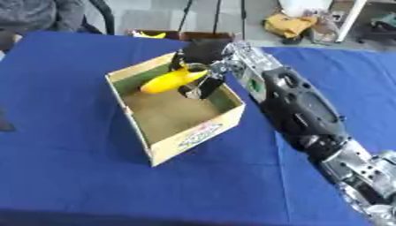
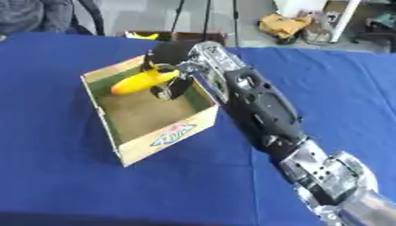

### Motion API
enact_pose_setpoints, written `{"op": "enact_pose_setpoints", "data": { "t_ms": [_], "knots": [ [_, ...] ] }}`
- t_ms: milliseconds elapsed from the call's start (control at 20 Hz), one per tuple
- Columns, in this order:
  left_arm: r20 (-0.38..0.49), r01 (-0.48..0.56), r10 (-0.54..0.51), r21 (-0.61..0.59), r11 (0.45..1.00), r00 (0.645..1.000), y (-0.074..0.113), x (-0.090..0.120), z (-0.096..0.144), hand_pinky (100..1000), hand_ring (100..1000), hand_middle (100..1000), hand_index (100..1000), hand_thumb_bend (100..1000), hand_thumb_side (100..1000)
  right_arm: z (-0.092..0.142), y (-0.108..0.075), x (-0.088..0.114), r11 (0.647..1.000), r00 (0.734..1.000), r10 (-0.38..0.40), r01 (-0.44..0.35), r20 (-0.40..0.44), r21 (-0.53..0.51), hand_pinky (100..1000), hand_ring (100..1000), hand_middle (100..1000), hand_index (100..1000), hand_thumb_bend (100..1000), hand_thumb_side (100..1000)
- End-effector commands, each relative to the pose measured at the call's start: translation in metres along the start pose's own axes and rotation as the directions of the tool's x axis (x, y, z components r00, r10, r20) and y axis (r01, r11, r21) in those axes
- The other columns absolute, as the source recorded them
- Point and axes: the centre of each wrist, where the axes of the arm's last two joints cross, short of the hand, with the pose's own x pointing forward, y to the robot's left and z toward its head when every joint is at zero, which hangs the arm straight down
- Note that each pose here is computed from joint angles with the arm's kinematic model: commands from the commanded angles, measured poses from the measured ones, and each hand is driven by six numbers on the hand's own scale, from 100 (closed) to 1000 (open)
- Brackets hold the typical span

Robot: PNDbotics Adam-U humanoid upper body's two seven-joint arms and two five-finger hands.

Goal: Pick up objects on the table and place them in the box.

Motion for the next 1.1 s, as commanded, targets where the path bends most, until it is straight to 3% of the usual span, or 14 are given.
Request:
{"op": "enact_pose_setpoints", "data": {
  "t_ms": [50, 150, 300, 400, 600, 800, 900, 950, 1100],
  "knots": [
    [0.030, 0.013, -0.013, -0.015, 1.000, 0.999, 0.001, 0.008, -0.006, 527, 452, 527, 651, 225, 1000, 0.005, 0.002, -0.011, 1.000, 0.999, 0.001, -0.001, -0.051, 0.009, 621, 589, 564, 783, 100, 330],
    [0.029, 0.013, -0.013, -0.013, 1.000, 1.000, 0.001, 0.008, -0.005, 528, 451, 527, 651, 225, 1000, 0.006, 0.010, -0.014, 1.000, 0.997, -0.012, 0.014, -0.071, 0.024, 626, 609, 585, 800, 100, 333],
    [0.029, 0.013, -0.013, -0.013, 1.000, 0.999, 0.000, 0.008, -0.006, 528, 451, 527, 651, 224, 1000, 0.006, 0.017, -0.015, 0.999, 0.997, -0.016, 0.019, -0.071, 0.038, 652, 687, 703, 855, 100, 349],
    [0.029, 0.013, -0.012, -0.013, 1.000, 0.999, 0.000, 0.007, -0.006, 528, 451, 527, 651, 224, 1000, 0.005, 0.019, -0.014, 0.999, 0.998, -0.022, 0.024, -0.062, 0.041, 682, 746, 774, 876, 100, 462],
    [0.026, 0.014, -0.014, -0.010, 1.000, 1.000, 0.000, 0.007, -0.005, 528, 451, 526, 651, 224, 1000, 0.005, 0.019, -0.014, 0.998, 0.999, -0.034, 0.036, -0.042, 0.044, 725, 804, 832, 898, 100, 628],
    [0.025, 0.014, -0.014, -0.009, 1.000, 1.000, 0.001, 0.007, -0.005, 528, 451, 526, 650, 225, 1000, 0.010, 0.006, -0.015, 0.999, 0.999, -0.033, 0.033, -0.028, 0.003, 730, 806, 833, 904, 100, 537],
    [0.023, 0.015, -0.015, -0.008, 1.000, 1.000, 0.001, 0.007, -0.005, 528, 450, 526, 650, 225, 1000, 0.014, -0.005, -0.016, 0.999, 0.999, -0.024, 0.023, -0.022, -0.033, 731, 803, 831, 901, 100, 482],
    [0.023, 0.016, -0.016, -0.007, 1.000, 1.000, 0.001, 0.007, -0.004, 528, 450, 526, 650, 225, 1000, 0.017, -0.012, -0.017, 0.998, 1.000, -0.018, 0.017, -0.019, -0.054, 731, 801, 828, 897, 100, 396],
    [0.018, 0.022, -0.022, -0.004, 1.000, 1.000, 0.002, 0.007, -0.004, 528, 450, 525, 650, 225, 1000, 0.029, -0.032, -0.019, 0.994, 1.000, 0.007, -0.008, -0.014, -0.111, 730, 799, 826, 895, 100, 322]
  ]
}}
